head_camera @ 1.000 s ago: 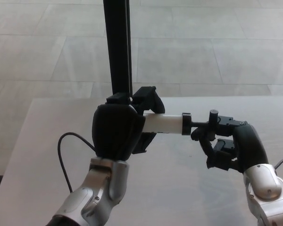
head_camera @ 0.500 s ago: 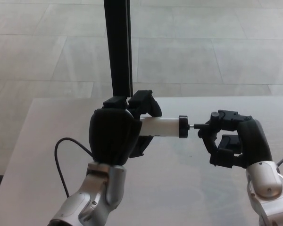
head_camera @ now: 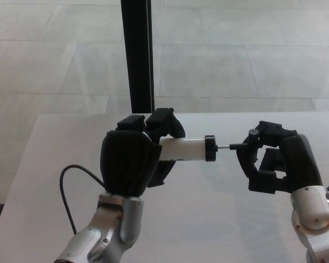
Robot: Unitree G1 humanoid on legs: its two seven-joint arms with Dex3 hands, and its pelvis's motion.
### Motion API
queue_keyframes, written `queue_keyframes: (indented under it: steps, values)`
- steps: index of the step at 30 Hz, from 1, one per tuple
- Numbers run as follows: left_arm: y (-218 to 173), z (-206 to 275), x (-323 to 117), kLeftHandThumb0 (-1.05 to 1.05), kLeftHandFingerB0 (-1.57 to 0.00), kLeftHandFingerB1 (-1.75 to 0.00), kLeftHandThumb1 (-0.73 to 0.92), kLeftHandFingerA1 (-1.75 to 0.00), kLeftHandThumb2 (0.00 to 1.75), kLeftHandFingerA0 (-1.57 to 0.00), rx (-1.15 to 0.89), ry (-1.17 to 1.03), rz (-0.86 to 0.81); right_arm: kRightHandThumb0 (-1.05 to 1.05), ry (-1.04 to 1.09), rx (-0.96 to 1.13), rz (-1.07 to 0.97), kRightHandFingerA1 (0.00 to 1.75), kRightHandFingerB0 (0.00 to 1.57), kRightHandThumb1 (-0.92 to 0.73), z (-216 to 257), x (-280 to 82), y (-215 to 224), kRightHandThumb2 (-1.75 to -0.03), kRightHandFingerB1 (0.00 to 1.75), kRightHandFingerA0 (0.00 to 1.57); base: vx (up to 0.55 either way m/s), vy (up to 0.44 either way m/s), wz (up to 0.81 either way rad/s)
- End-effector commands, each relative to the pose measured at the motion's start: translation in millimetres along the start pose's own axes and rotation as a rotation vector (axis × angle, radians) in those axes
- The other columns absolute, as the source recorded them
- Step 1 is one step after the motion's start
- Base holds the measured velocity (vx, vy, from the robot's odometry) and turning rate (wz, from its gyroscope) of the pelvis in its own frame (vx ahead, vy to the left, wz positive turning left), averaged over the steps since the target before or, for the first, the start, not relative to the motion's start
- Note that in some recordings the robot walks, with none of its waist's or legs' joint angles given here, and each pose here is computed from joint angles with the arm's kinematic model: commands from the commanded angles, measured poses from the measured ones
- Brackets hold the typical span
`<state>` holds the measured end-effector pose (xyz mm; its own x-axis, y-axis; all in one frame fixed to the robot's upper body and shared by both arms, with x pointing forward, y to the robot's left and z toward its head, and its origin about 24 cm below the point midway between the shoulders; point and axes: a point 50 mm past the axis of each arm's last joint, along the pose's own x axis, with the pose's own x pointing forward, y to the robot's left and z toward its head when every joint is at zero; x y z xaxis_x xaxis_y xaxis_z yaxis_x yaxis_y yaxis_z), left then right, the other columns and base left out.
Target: The robot uses its left hand to lift the air pump kept on the middle of the desk and use the right hand to pull out the handle
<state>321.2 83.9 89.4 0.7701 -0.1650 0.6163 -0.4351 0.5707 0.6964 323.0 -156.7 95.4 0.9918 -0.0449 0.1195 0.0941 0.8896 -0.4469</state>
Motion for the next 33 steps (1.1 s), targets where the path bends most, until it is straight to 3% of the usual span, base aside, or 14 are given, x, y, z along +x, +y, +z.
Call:
queue_keyframes:
  steps: [1, 4, 5, 7, 8, 15, 33]
  values:
    - [3.9, -13.0, -8.1, -0.08, -0.76, -1.55, 0.46, -1.74, 1.22, -0.92, 0.035, 0.008, -0.021, -0.20, -0.028, -0.025, -0.036, 1.75, 0.82, -0.42, 3.7, 2.9, -17.2, -1.20, 1.64, 0.97, 0.00, 0.000, 0.00]
    - [6.4, -19.9, -13.5, -0.10, -0.80, -1.57, 0.46, -1.73, 1.19, -0.88, 0.054, 0.009, -0.029, -0.17, -0.045, -0.056, -0.048, 1.75, 0.83, -0.42, 1.0, 1.9, -27.3, -1.17, 1.63, 0.96, 0.00, 0.000, 0.00]
    - [6.8, -21.8, -14.6, -0.14, -0.81, -1.55, 0.52, -1.75, 1.25, -1.01, 0.065, 0.010, -0.037, -0.16, -0.040, -0.055, -0.047, 1.75, 0.81, -0.44, 0.3, 1.8, -29.3, -1.16, 1.64, 0.94, 0.00, 0.000, 0.00]
    - [7.5, -24.3, -16.5, -0.11, -0.82, -1.54, 0.50, -1.75, 1.29, -1.01, 0.072, 0.011, -0.036, -0.18, -0.033, -0.062, -0.048, 1.75, 0.79, -0.47, -0.7, 1.7, -32.4, -1.10, 1.63, 0.93, 0.00, 0.000, 0.00]
    - [8.2, -25.8, -17.6, -0.09, -0.81, -1.58, 0.43, -1.73, 1.23, -0.89, 0.080, 0.010, -0.035, -0.18, -0.034, -0.060, -0.050, 1.75, 0.79, -0.47, -1.0, 1.5, -34.6, -1.08, 1.63, 0.93, 0.00, 0.000, 0.00]
    - [12.6, -36.7, -27.6, -0.09, -0.76, -1.55, 0.46, -1.74, 1.19, -0.91, 0.101, 0.021, -0.046, -0.19, 0.013, -0.063, -0.045, 1.75, 0.76, -0.49, -3.0, 2.0, -42.5, -0.98, 1.63, 0.89, 0.00, 0.000, 0.00]
    - [22.7, -58.5, -53.2, -0.11, -0.74, -1.65, 0.48, -1.75, 1.20, -0.84, 0.127, 0.078, -0.095, -0.19, 0.019, -0.046, -0.072, 1.75, 0.78, -0.46, -5.6, 1.5, -48.9, -1.05, 1.63, 0.91, 0.00, 0.000, 0.00]
